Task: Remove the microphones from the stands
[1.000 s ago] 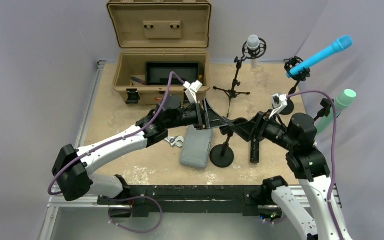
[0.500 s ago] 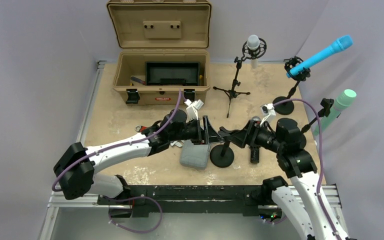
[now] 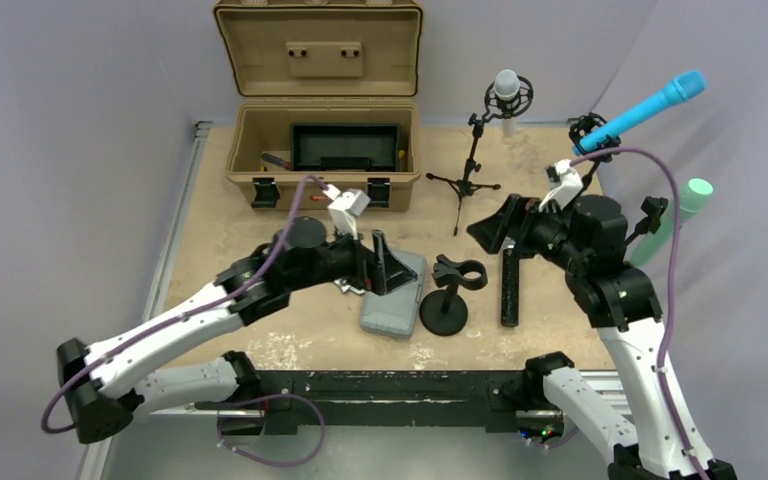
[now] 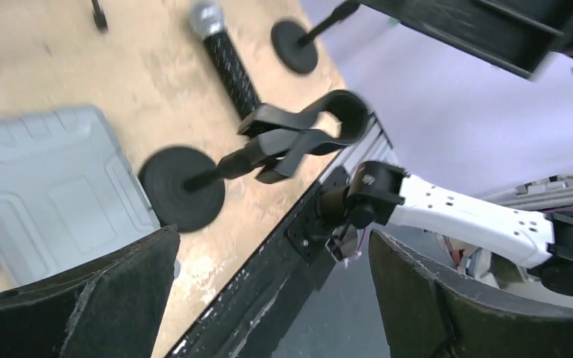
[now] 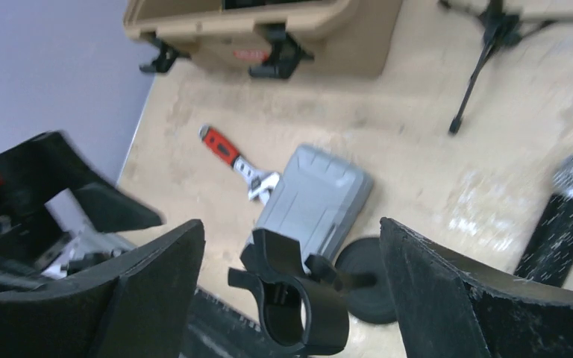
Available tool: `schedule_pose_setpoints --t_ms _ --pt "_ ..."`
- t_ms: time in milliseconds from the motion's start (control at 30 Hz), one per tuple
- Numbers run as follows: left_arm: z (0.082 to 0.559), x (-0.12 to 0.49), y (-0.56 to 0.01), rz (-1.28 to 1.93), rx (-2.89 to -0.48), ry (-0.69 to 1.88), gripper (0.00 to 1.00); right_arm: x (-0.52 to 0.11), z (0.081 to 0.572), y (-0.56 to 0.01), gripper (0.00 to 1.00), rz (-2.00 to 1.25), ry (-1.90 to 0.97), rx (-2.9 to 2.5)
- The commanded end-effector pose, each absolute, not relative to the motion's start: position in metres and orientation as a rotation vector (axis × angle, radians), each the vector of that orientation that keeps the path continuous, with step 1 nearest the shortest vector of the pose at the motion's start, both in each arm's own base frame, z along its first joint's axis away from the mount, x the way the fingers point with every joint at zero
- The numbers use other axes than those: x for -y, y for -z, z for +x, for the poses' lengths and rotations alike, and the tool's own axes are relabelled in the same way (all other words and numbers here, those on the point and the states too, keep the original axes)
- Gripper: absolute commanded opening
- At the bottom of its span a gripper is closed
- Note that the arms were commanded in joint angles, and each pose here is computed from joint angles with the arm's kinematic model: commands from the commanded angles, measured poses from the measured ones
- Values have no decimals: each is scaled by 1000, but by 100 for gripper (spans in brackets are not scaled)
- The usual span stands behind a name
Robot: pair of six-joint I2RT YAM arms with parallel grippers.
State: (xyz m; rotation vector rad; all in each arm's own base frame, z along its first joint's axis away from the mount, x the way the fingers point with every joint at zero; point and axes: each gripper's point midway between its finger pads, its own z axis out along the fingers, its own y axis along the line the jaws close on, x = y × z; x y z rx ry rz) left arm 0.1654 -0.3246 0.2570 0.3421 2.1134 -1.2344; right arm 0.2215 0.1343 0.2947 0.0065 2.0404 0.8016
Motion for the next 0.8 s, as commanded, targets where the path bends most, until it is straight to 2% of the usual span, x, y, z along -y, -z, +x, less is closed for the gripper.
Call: schedule_pose_setpoints --t_ms 0,267,567,767 --pt "165 280 -306 410 -1944 1078 95 -107 247 -338 86 29 -582 -1938" --pt "147 228 -309 359 -1911 996 96 -81 305 -403 83 184 -419 -1743" --pt "121 212 -298 401 -1930 1052 96 -77 388 -466 81 156 -288 -1527" --pt "106 192 -304 393 -1878 1082 96 -64 443 -467 89 190 -114 -1522"
